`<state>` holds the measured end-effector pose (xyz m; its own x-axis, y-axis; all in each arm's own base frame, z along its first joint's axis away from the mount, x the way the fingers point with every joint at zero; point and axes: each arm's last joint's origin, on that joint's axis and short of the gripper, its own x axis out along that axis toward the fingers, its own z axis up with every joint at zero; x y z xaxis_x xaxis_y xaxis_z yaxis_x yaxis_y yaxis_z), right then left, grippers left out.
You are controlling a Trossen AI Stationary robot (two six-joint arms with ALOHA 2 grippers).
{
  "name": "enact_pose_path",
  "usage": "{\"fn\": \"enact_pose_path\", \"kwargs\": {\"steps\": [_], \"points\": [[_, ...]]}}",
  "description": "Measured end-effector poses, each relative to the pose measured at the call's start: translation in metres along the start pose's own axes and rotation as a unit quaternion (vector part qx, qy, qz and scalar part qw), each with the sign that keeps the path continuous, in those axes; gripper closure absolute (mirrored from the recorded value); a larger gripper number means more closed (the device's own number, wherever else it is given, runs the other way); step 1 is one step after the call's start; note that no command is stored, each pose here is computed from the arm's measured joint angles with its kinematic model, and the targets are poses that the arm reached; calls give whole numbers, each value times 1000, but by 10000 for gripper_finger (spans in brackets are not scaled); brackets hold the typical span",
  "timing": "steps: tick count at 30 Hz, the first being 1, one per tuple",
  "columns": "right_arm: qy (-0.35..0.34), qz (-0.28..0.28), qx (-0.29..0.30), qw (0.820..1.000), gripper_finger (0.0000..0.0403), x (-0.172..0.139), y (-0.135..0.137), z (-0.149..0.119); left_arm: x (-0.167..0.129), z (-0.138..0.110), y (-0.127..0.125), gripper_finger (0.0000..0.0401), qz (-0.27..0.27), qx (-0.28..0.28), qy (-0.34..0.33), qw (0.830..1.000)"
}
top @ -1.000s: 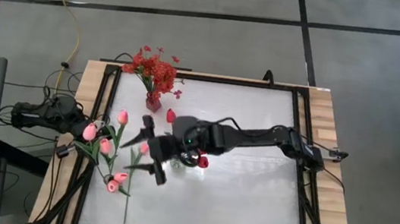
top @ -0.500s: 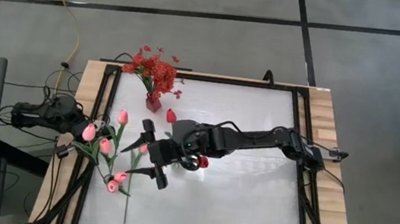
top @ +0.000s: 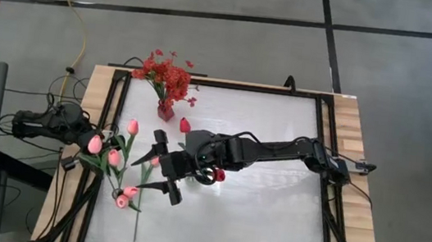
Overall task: Sort flowers into vase by color
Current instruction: Put the pink flower into the purple vase
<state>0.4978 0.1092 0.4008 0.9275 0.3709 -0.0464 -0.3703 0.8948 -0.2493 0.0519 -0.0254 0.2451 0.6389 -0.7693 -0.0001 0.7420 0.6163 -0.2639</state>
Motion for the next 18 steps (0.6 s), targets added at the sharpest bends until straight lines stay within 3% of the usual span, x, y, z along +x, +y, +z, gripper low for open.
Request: {"fn": "enact_pose_path", "kwargs": {"steps": [10,18], "points": [[0,0,0,1000,120,0,0,0,-2,3,-6,316,-54,-37,16,998],[1,-3,0,1000,120,-1,-3,-1,-6,-2,-6,316,18,-83,45,995]]}}
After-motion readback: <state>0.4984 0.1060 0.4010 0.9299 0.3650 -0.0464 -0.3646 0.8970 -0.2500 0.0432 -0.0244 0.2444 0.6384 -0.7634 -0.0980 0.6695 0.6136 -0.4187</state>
